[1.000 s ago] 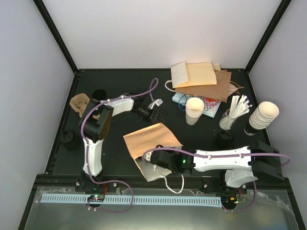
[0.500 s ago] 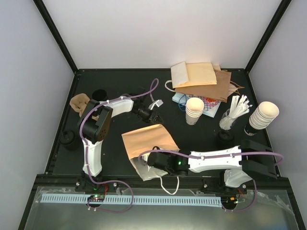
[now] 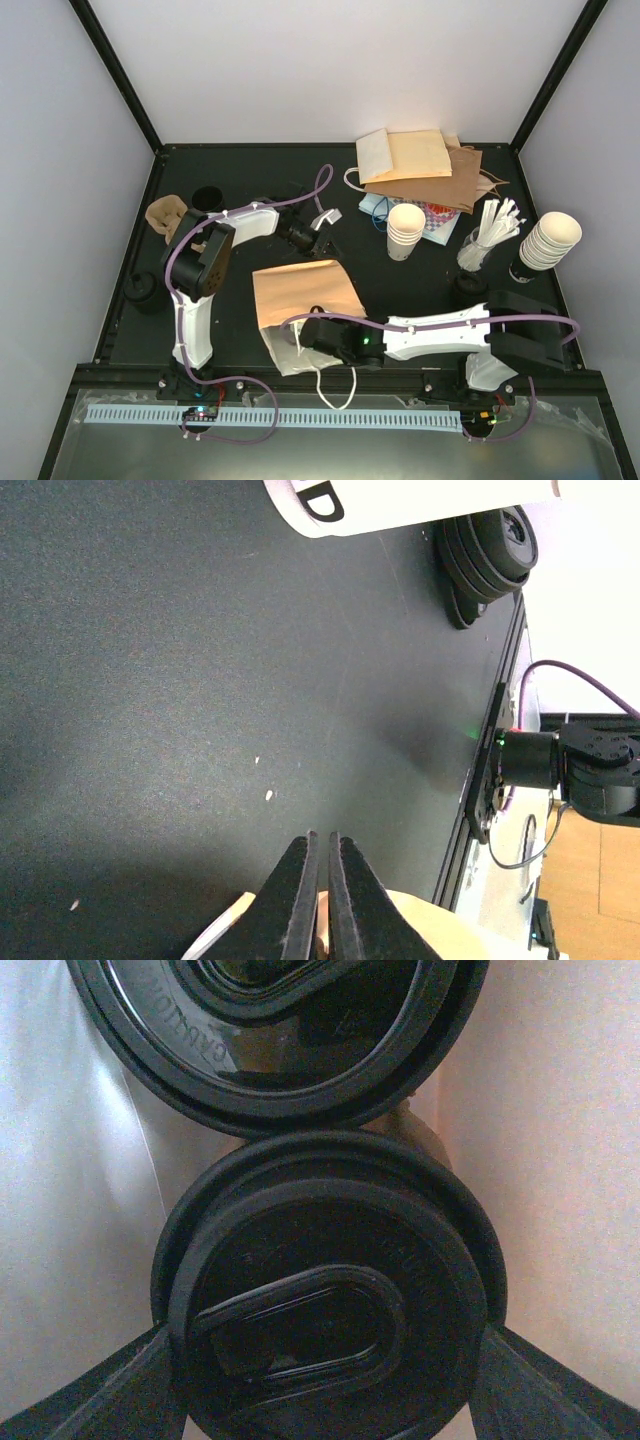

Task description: Pack the takeout coffee

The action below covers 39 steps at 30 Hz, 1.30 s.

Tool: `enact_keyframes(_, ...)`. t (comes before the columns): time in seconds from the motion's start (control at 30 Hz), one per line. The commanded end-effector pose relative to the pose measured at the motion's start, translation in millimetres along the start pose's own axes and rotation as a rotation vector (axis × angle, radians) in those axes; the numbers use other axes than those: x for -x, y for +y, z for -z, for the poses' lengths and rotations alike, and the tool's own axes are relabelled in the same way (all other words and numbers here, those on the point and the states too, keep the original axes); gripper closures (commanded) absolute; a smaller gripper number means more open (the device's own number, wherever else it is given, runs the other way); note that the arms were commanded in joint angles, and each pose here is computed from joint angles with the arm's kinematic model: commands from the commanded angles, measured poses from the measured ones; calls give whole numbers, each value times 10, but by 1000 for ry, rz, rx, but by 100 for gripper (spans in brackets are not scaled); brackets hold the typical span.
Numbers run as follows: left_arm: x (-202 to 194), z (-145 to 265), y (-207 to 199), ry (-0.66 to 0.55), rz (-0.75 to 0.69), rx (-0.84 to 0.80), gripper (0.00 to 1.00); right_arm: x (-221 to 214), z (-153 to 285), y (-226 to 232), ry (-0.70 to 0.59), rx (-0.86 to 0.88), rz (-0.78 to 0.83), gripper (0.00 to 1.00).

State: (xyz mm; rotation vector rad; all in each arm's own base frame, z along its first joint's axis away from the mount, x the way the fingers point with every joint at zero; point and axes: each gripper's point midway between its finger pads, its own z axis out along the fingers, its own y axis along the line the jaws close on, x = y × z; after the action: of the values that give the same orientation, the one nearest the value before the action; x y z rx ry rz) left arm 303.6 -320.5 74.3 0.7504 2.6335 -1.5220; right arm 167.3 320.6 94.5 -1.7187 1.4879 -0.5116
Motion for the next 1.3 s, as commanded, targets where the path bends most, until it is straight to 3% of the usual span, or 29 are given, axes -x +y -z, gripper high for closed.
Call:
enact_keyframes(0.0, -587, -199, -200, 177, 119, -61, 95, -576, -250, 791, 165, 280, 159, 28)
enact_keyframes(0.7, -690, -202, -202, 201, 130, -67, 95, -748, -362, 1063, 228, 358, 162, 28)
enact_keyframes(1.07, -713, -200, -200, 205, 133, -65, 96, -720, -462, 788, 235, 193, 128, 28)
enact_keyframes(1.27, -715, -191, -208, 205, 132, -63, 96, -606, -306, 684, 165, 327, 9, 28)
